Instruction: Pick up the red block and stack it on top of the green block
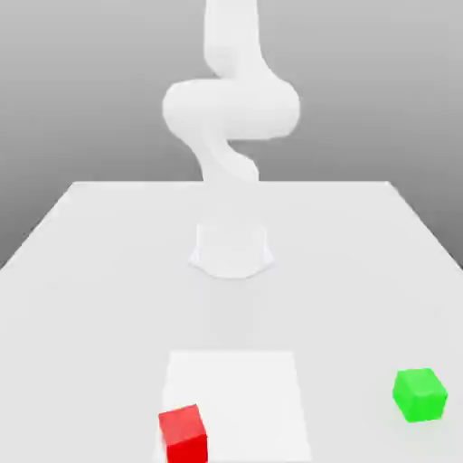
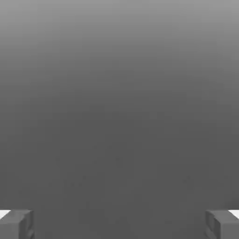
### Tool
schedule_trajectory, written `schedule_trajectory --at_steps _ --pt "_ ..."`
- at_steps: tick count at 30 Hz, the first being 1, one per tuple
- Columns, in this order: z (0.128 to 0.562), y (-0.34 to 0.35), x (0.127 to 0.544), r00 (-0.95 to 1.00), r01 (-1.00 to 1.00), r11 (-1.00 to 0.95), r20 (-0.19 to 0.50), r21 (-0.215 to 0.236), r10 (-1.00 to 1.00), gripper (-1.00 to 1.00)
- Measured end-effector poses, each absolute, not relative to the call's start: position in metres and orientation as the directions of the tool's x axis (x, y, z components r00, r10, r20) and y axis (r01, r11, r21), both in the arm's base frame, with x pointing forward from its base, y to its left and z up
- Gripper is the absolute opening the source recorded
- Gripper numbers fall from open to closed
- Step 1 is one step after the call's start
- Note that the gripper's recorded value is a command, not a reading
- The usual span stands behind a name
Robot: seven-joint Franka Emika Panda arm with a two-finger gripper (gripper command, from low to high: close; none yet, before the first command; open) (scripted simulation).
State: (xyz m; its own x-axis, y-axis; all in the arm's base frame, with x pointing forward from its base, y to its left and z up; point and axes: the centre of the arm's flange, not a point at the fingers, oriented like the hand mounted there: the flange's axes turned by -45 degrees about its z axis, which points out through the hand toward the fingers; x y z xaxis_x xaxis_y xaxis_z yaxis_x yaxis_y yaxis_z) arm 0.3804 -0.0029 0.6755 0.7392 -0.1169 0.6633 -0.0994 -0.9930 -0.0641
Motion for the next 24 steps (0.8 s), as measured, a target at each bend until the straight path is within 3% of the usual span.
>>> schedule_trajectory --at_steps 6,12,18,24 --pt "0.578 -0.016 0.448 0.781 -0.337 -0.929 0.505 -0.154 -0.367 0.00" --pt "0.470 -0.032 0.490 0.733 -0.568 -0.804 0.335 -0.178 -0.592 0.00" --pt "0.357 -0.049 0.505 0.600 -0.771 -0.622 0.171 -0.138 -0.782 0.00" --pt "0.244 -0.059 0.495 0.402 -0.914 -0.403 0.033 -0.041 -0.915 0.00"
